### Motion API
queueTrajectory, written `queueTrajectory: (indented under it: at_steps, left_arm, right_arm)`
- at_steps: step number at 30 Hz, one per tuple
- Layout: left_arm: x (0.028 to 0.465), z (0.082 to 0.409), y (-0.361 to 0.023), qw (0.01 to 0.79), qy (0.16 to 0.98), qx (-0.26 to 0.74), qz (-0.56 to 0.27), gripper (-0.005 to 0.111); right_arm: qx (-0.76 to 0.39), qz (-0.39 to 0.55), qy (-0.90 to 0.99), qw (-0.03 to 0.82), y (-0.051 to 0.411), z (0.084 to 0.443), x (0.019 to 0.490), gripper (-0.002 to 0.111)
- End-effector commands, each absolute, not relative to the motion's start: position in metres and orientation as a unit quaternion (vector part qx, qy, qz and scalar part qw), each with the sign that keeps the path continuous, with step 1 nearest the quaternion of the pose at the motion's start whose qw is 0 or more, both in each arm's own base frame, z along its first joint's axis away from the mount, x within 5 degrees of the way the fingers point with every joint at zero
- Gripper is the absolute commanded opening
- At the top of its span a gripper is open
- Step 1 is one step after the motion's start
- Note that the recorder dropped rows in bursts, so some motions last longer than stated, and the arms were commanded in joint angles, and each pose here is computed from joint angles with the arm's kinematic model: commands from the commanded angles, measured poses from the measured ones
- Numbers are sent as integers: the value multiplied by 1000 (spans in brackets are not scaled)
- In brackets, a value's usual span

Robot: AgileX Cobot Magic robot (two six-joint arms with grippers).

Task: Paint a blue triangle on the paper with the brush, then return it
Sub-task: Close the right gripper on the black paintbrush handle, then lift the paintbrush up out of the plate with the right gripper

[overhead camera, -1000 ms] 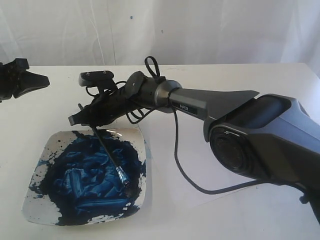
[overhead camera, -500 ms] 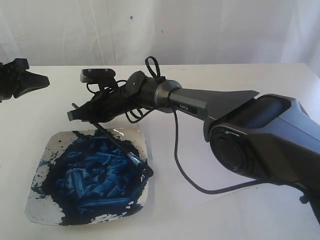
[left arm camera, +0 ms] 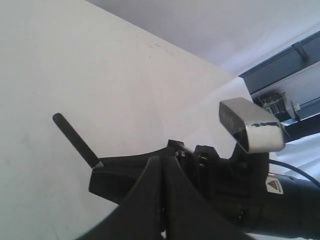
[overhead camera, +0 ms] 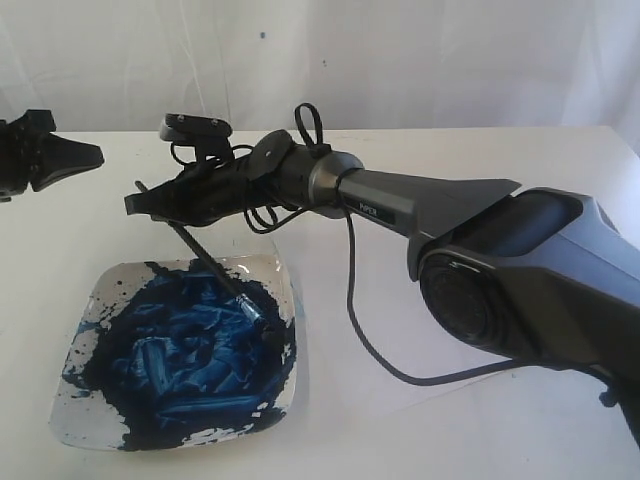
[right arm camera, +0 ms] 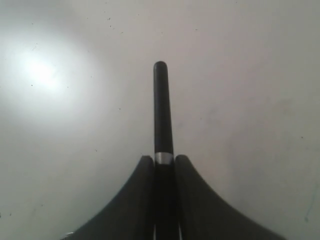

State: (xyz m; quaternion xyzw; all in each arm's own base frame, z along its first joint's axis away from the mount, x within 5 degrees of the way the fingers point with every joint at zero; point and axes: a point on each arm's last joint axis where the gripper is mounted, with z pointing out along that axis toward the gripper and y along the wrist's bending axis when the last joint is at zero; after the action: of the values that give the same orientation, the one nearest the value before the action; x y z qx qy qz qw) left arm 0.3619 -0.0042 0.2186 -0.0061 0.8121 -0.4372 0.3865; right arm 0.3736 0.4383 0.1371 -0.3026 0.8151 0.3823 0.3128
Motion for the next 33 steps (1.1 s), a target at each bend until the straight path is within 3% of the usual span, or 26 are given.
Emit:
queueTrajectory:
  at_steps: [1,8,13,18,24,33]
  left_arm:
    - [361,227,-6,394,796,-1,-460,0]
    - [364,236,29,436,763,-73,-471,0]
    - [360,238,60,458,757,-107,-453,0]
    - [359,237,59,455,762,-101,-450,0]
    - [359,236,59,454,764,-96,-448,0]
    - [361,236,41,443,767,-75,-458,0]
  right_arm:
    - [-289,389,812,327,431,151,383,3]
    - [-281,419,800,324,415,170,396,0]
    - [-284,495,754,324,407,186,401,0]
    - [-315,608,652,327,398,209,398,0]
    - [-393,663,560,305,365,221,401,0]
    - [-398,645,551,348,334,229,423,0]
